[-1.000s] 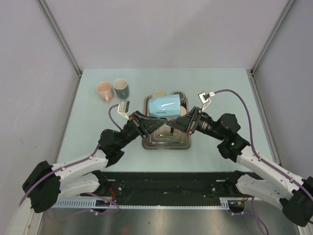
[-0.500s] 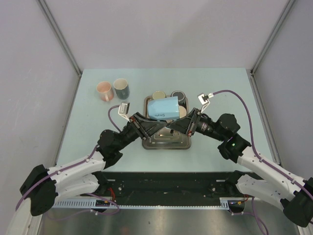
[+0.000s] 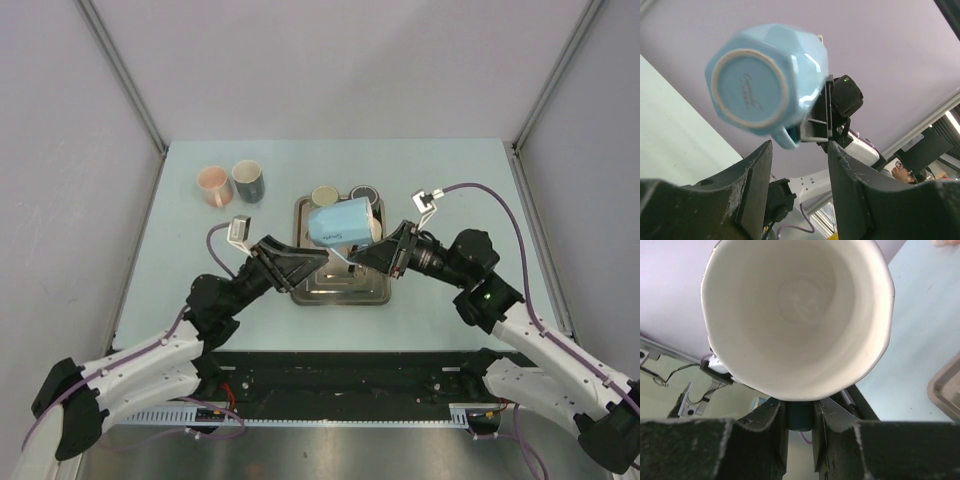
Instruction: Turn the mug right side up
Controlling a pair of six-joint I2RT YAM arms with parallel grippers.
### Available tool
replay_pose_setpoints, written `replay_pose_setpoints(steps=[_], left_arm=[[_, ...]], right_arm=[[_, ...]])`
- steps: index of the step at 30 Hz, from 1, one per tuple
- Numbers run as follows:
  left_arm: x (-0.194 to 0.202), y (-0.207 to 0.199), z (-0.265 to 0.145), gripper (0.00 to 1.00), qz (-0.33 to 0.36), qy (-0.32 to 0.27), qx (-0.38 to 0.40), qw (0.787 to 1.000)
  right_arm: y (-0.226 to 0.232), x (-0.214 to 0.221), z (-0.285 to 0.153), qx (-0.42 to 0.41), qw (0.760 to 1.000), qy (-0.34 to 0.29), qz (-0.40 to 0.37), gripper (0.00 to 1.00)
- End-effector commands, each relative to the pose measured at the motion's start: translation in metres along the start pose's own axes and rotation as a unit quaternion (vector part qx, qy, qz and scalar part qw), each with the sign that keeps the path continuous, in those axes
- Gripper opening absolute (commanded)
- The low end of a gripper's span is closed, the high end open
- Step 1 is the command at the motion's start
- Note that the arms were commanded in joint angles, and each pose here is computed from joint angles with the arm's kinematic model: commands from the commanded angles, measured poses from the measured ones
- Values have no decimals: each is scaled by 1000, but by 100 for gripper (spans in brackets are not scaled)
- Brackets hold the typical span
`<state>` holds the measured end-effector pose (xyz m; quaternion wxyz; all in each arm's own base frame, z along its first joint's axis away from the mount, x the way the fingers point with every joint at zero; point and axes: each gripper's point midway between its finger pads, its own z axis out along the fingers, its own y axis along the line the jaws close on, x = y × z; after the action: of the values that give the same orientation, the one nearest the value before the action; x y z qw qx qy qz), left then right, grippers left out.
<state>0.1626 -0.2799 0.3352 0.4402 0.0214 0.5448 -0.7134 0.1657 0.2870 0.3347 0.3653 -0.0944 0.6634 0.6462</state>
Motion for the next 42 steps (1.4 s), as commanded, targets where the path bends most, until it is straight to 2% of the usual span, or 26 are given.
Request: replay_pose_setpoints(steps=[1,3,4,5,6,7,8,9,10,12,14,16,17,19,20,22,29,38,41,42], left_arm=[[-21,-5,-15,54,28,-44,4,999],[-26,-2,-22,54,32,-53,-6,998],[-25,4,-26,54,33,-52,-14,998],[-26,7,-29,54,38,-54,-22,998],[-27,10,-34,54,41,-56,-36,997],[-27,16,-39,54,45,-60,-49,996],[-29,20,-43,54,57,-65,-62,994],[-30,37,-50,54,58,-72,-103,990],[-34,34,-57,54,63,-86,-105,989],[-36,47,-67,54,67,-95,-144,983],[-42,43,-72,54,76,-107,-148,980],[-42,45,-75,54,82,-102,-164,978],[-43,45,-76,54,90,-98,-169,976],[-43,48,-78,53,97,-86,-193,973],[-42,52,-79,53,106,-77,-206,970],[-41,57,-82,53,113,-62,-229,965],[-39,74,-94,52,147,-38,-286,946],[-26,98,-97,52,150,-2,-318,936],[-23,105,-99,52,152,5,-328,932],[-22,107,-99,52,154,7,-330,931]], right_arm=[[45,-56,-20,-34,994,-72,-69,0],[47,-69,-26,-19,993,-88,-80,0],[32,-71,-28,20,994,-84,-72,0],[11,-89,-35,74,988,-111,-73,0],[12,-105,-39,100,984,-120,-83,0],[-20,-101,-41,165,979,-100,-65,0],[-42,-118,-52,217,965,-122,-79,0],[-53,-126,-57,246,957,-127,-82,0],[-72,-131,-62,288,947,-123,-71,0],[-101,-153,-80,356,918,-150,-83,0],[-131,-172,-93,427,885,-163,-87,0],[-153,-185,-107,475,858,-167,-97,0],[-169,-201,-114,515,832,-178,-104,0],[-184,-214,-126,558,804,-171,-116,0],[-184,-233,-132,578,783,-188,-127,0],[-218,-239,-143,626,754,-163,-118,0],[-279,-275,-168,708,683,-139,-110,0],[-367,-292,-190,753,648,-93,-66,0],[-391,-291,-183,750,653,-88,-48,0],[-398,-295,-199,755,649,-93,-33,0]])
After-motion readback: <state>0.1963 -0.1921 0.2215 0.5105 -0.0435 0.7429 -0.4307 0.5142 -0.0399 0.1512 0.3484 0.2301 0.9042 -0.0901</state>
